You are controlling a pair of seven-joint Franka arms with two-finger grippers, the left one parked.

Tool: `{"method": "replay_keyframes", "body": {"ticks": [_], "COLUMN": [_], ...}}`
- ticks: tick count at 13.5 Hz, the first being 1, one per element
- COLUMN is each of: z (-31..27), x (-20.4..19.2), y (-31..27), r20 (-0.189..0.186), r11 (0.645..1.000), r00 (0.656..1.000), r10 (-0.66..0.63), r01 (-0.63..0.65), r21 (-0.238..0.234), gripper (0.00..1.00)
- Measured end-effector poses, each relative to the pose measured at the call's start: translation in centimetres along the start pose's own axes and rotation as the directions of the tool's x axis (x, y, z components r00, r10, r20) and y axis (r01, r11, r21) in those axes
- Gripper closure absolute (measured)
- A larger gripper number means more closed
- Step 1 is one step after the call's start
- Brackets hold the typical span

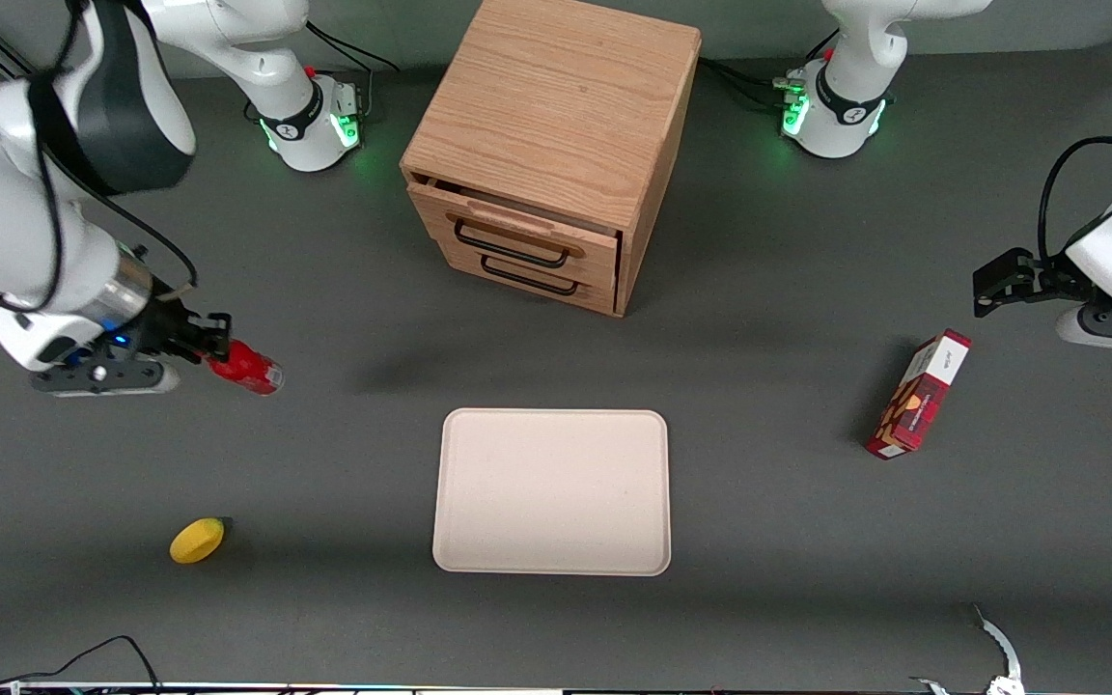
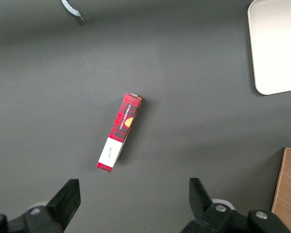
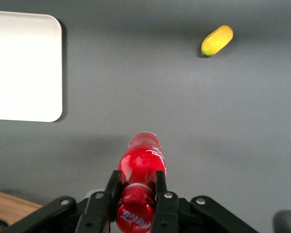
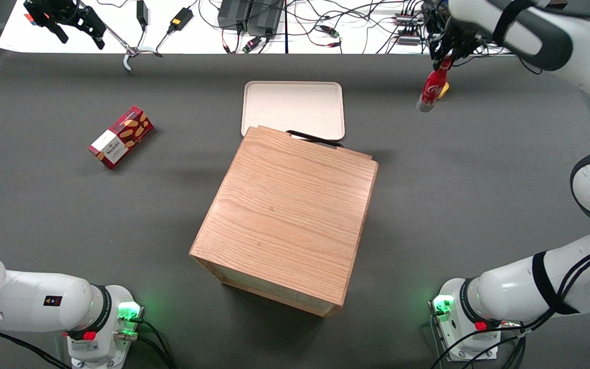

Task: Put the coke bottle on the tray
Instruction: 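Lift the bottle and carry it toward the white tray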

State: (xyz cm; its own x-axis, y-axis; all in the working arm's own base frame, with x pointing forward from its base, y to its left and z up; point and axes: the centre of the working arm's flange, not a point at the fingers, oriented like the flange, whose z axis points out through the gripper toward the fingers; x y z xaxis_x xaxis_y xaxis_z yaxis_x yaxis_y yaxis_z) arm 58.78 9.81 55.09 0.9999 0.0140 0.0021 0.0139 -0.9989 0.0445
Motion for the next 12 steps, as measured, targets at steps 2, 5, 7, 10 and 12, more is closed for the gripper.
{"method": "replay_keyframes", "body": {"ticks": [2, 5, 7, 10, 12], "z": [-3.2, -5.0, -4.5, -2.8, -1.7], "x": [-0.2, -0.4, -0.2, 0.4, 1.0], "y": [-0.1, -0.7, -2.0, -6.7, -10.9], "r20": [-0.013, -0.023, -0.013, 0.007, 0.014], "r11": [1.0, 1.0, 0.999, 0.998, 0.998], "r00": [1.0, 1.0, 1.0, 0.999, 0.998], "r10": [0.0, -0.006, -0.023, -0.047, -0.055], "r01": [0.0, 0.007, 0.023, 0.047, 0.055], "r21": [0.005, 0.026, 0.032, 0.038, 0.044], "gripper": [0.68, 0.68, 0.68, 0.68, 0.68]}}
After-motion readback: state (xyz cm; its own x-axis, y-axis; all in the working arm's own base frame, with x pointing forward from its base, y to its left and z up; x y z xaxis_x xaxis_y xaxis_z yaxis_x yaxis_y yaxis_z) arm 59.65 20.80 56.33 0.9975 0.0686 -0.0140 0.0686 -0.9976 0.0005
